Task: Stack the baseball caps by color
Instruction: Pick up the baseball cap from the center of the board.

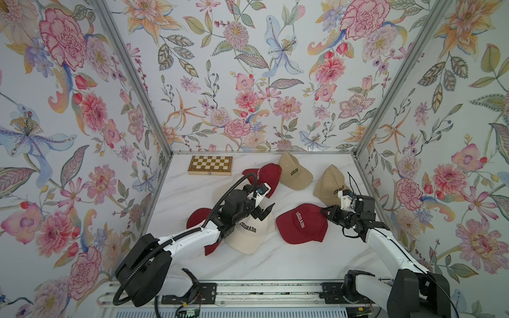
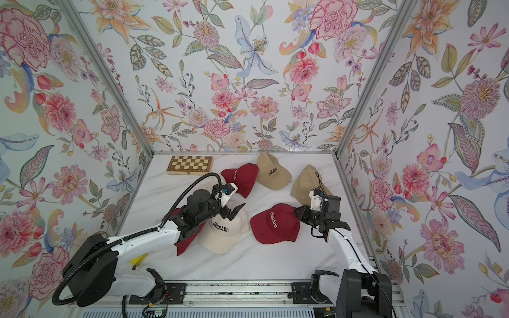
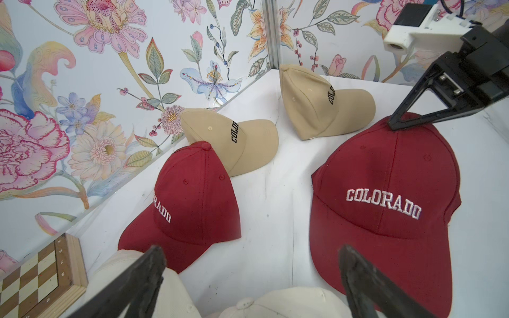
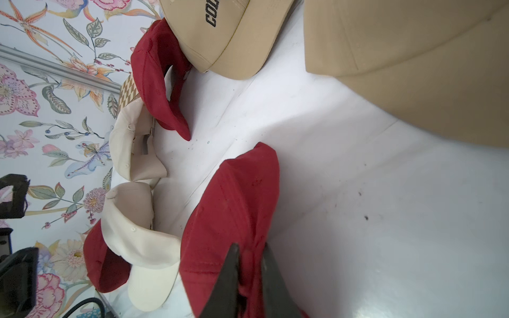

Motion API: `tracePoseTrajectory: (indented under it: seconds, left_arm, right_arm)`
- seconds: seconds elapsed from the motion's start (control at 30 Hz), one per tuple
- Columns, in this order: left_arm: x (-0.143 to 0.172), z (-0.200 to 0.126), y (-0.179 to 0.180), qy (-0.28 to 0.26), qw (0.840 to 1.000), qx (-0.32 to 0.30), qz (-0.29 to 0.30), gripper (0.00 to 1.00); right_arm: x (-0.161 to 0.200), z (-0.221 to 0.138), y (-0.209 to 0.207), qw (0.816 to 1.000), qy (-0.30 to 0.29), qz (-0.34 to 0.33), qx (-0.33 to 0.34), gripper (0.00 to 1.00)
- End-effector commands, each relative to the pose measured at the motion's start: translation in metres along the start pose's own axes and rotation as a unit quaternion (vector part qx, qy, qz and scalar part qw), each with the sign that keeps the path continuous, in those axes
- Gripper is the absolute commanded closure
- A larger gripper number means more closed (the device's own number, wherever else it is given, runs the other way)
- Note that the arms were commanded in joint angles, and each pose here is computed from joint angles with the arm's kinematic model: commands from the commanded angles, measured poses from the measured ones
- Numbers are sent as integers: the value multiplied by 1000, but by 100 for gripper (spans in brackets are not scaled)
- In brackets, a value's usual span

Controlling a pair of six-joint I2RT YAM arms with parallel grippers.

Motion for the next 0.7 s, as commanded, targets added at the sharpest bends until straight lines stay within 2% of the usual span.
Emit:
tracePoseTrajectory:
  seconds: [0.0, 0.13, 0.2, 0.37, 0.5, 0.67]
  left_arm:
    - [-12, 4, -3, -13, 1000, -4, 14, 0]
    - [-21, 7, -3, -13, 999, -5, 34, 0]
    - [-31, 8, -3, -18, 998, -4, 56, 0]
    - [-75, 9, -11, -40, 986, 61, 149, 0]
    - [-106, 11, -19, -60, 966, 124, 220, 0]
    - [-127, 16, -30, -77, 927, 219, 294, 0]
  right_arm:
    - [-16, -11, 14, 999, -21, -34, -5, 91]
    - [-39, -27, 35, 996, -39, -85, -3, 100]
    - [-51, -33, 49, 992, -40, -115, -17, 100]
    - [-71, -29, 93, 972, 9, -227, -65, 100]
    - [-84, -30, 121, 945, 26, -316, -73, 100]
    - [-96, -51, 150, 903, 6, -419, -98, 100]
Point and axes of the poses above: each gripper's point midway between its finger pads, its own z axis out along the fingers, its own y axis along the line the jaws close on, x = y × z, the point moved 10 cm from there along -z, back along the fingers, and after that the axes turned 11 degrees about -z, right-handed, at the moved point
